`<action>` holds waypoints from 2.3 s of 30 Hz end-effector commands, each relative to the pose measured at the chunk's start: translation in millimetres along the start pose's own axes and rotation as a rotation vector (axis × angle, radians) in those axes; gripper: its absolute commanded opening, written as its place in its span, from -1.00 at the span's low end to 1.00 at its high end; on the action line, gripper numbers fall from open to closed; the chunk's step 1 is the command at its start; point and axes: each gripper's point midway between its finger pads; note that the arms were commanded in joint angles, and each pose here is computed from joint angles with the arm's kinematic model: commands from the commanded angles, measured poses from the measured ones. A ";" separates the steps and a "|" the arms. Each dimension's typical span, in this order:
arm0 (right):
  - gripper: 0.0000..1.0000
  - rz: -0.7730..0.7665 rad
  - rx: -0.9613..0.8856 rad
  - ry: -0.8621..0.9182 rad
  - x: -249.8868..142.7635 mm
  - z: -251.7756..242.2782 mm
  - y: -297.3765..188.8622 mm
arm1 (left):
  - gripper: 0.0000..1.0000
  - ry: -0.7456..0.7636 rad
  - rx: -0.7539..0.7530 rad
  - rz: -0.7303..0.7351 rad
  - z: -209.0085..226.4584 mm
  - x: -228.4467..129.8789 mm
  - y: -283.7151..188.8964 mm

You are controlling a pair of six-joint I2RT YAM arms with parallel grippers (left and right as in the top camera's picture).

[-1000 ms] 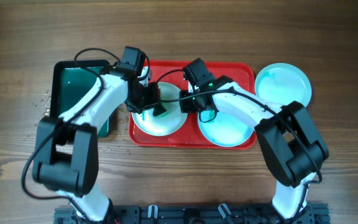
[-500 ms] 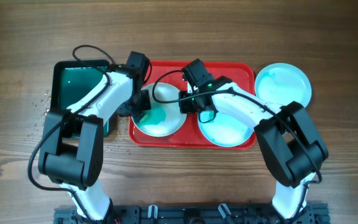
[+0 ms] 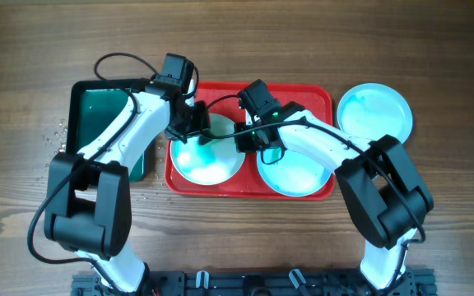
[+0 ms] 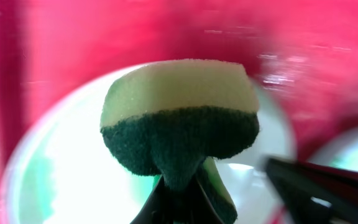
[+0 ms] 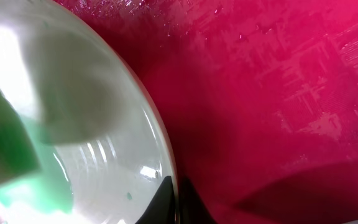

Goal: Clean dirty plates on tray and stack at the side

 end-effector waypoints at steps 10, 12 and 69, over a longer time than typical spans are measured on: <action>-0.91 0.026 -0.056 0.011 -7.5 -14.8 5.8 | -0.92 0.033 0.252 0.011 54.1 -16.9 39.2; -0.91 0.032 -0.058 0.011 -9.0 -15.2 5.7 | -0.92 0.035 0.361 -0.031 73.7 -11.0 33.3; -0.92 -0.715 -1.103 -0.663 82.9 65.8 -283.0 | -0.92 -0.776 0.037 -0.412 176.5 39.8 -188.1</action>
Point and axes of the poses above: each gripper's point midway between its finger pads, its own y axis out along the fingers, its own z axis along the line the jaws close on, x = y × z, and after that the axes turned 11 degrees about -y, right-handed
